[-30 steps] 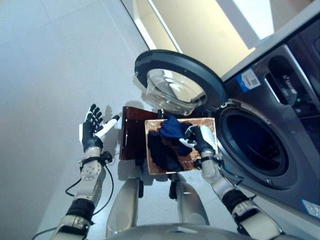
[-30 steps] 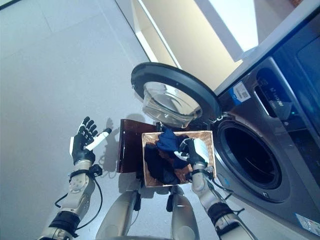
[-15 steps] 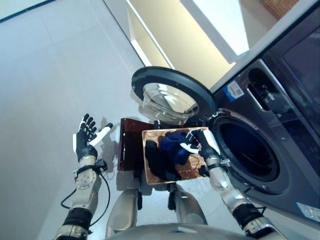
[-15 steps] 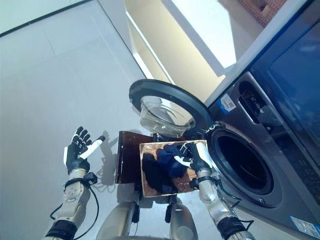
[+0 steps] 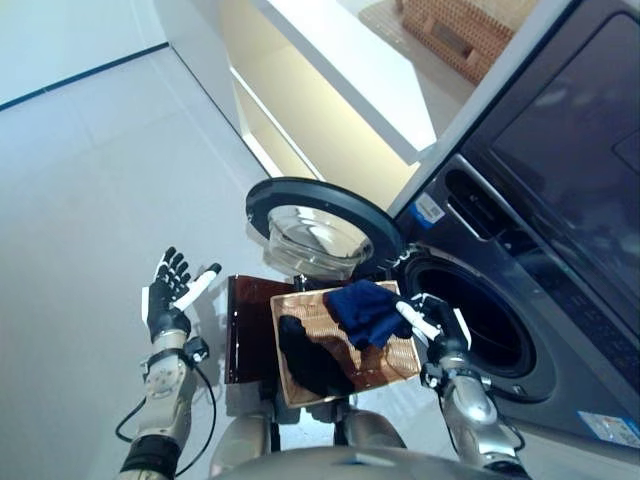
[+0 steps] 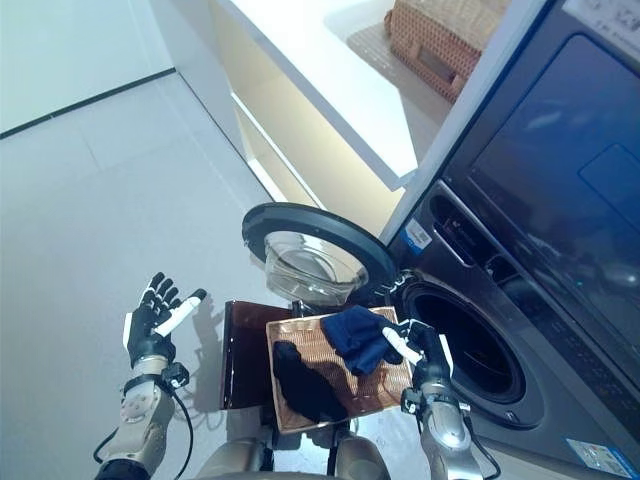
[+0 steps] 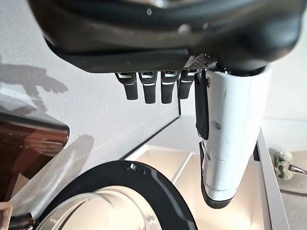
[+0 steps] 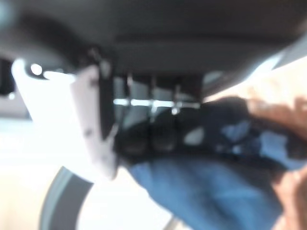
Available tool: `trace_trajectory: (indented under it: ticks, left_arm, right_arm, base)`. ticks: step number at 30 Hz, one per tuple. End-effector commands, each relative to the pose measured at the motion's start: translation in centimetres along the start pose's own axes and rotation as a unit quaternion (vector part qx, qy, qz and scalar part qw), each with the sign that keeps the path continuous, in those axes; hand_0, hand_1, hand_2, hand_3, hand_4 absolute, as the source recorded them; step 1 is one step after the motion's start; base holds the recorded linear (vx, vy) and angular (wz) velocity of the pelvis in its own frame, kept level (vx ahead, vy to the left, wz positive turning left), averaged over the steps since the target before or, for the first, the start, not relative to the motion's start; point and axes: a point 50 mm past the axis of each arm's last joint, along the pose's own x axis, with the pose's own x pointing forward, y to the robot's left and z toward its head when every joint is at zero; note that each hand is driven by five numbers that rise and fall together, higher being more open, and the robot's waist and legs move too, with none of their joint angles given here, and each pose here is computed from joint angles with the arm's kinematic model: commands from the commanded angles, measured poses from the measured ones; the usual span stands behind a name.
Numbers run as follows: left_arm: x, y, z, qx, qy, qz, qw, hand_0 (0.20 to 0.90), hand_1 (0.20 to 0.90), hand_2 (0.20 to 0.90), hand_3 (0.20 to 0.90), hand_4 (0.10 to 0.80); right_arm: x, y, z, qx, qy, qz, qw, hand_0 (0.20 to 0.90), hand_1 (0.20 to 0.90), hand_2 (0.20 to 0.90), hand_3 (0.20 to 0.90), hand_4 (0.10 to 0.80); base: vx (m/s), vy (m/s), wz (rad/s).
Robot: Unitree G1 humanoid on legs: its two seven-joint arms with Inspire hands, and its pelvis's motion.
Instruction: Pick up the clothes and place them into the washing machine
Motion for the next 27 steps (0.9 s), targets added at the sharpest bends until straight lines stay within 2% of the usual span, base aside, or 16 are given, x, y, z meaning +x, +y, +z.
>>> trace_trajectory:
  ticks: [1,9,16,27]
  left_arm:
    - [1.0,0.9,1.6,-0.004,-0.049,0.013,0.999,0.900,0.900,0.900,0.900,0.800]
    - [0.4,0.8,0.2,0.026,-0.019,-0.001,0.999,0.900,0.900,0.900,0.900,0.800]
    - [0.1,0.5,-0.5,0.026,-0.002,-0.007,1.000,0.900,0.900,0.900,0.900,0.800]
    - [0.6,-0.7,-0.6,0.144,-0.007,-0.061,0.988,0.900,0.900,0.900,0.900,0.800]
  right_arm:
    - [0.0,-0.7,5.2,0.036,-0.144,0.007,0.989,0.200,0.200,0.200,0.200,0.300]
    - [-0.2,-0.4,9.0,0.023,-0.220,0.046,0.974,0.200,0.200,0.200,0.200,0.300]
    - [-0.6,-0.2,10.1,0.085,-0.244,0.065,0.964,0.200,0.200,0.200,0.200,0.300]
    - [-1.6,0.0,14.2,0.074,-0.318,0.118,0.938,0.200,0.200,0.200,0.200,0.300]
  base:
    - [0.076,-0.003,-0.08]
    - [0.081,0.000,-0.06]
    - [0.065,0.003,-0.01]
    - [0.036,0.004,-0.02]
